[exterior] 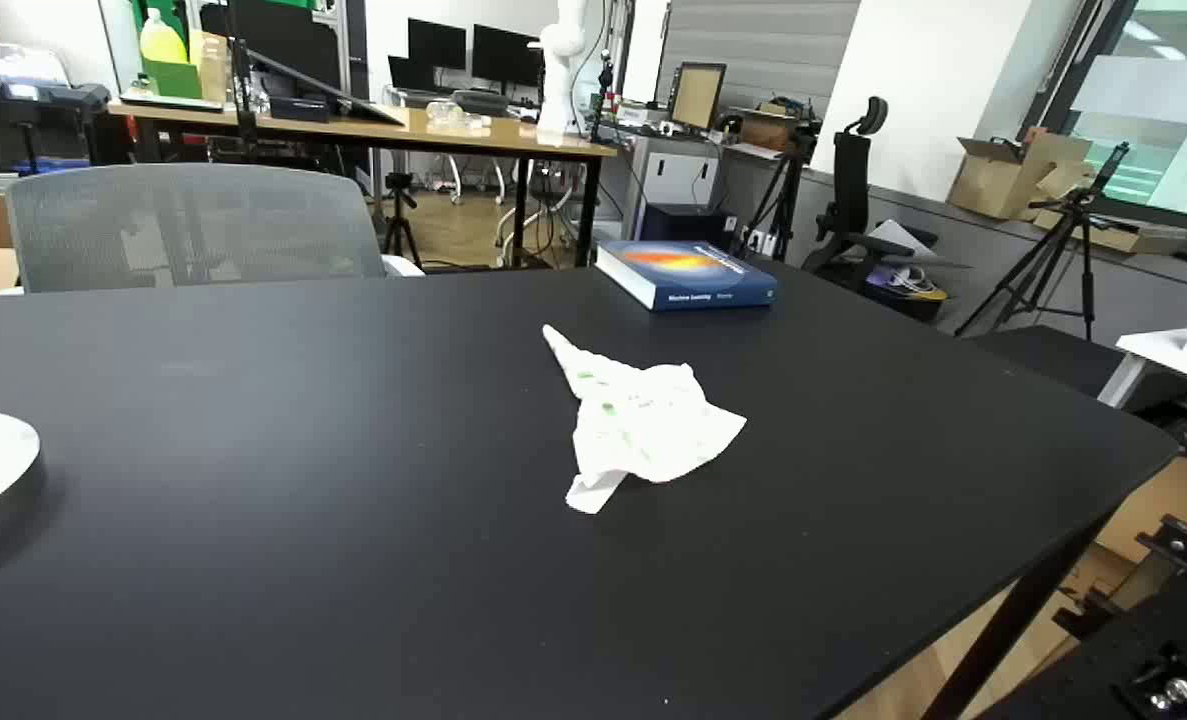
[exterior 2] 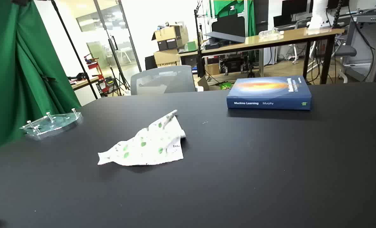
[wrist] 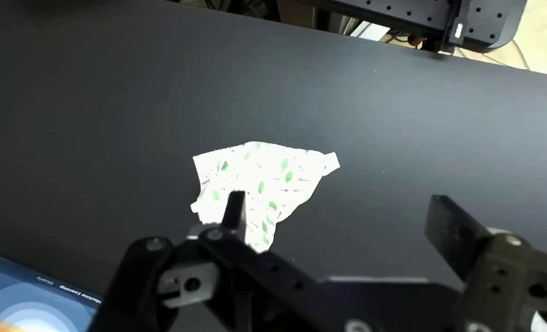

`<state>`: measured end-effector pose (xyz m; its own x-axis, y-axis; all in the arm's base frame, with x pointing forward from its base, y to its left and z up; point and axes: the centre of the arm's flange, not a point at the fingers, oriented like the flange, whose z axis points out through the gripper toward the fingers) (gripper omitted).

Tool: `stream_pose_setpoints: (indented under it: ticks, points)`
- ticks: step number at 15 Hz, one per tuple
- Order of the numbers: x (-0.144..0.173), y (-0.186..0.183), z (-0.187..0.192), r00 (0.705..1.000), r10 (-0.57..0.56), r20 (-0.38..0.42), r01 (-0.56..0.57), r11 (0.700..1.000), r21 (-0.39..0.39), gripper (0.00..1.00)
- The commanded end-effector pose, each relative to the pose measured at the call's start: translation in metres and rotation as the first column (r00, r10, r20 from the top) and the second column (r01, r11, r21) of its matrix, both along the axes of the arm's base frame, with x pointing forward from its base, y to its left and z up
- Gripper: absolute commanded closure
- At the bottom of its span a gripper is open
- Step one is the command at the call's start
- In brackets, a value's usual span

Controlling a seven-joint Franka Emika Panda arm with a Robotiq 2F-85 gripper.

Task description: Spread the cloth

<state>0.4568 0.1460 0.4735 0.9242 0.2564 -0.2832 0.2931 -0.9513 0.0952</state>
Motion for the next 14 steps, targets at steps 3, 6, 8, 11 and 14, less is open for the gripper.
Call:
stream_pose_setpoints:
  ticks: [3,6,8,11,14]
  points:
    - [0.0,0.0,0.0,1.0,0.0,0.001,0.0,1.0,0.001,0.0]
    - [0.0,0.0,0.0,1.0,0.0,0.001,0.0,1.0,0.001,0.0]
    - [0.0,0.0,0.0,1.0,0.0,0.001,0.0,1.0,0.001,0.0]
    - [0.002,0.001,-0.003,0.999,-0.028,0.03,0.03,0.999,-0.04,0.0]
    - [0.006,0.006,-0.019,0.99,-0.044,0.137,0.06,0.992,-0.113,0.0]
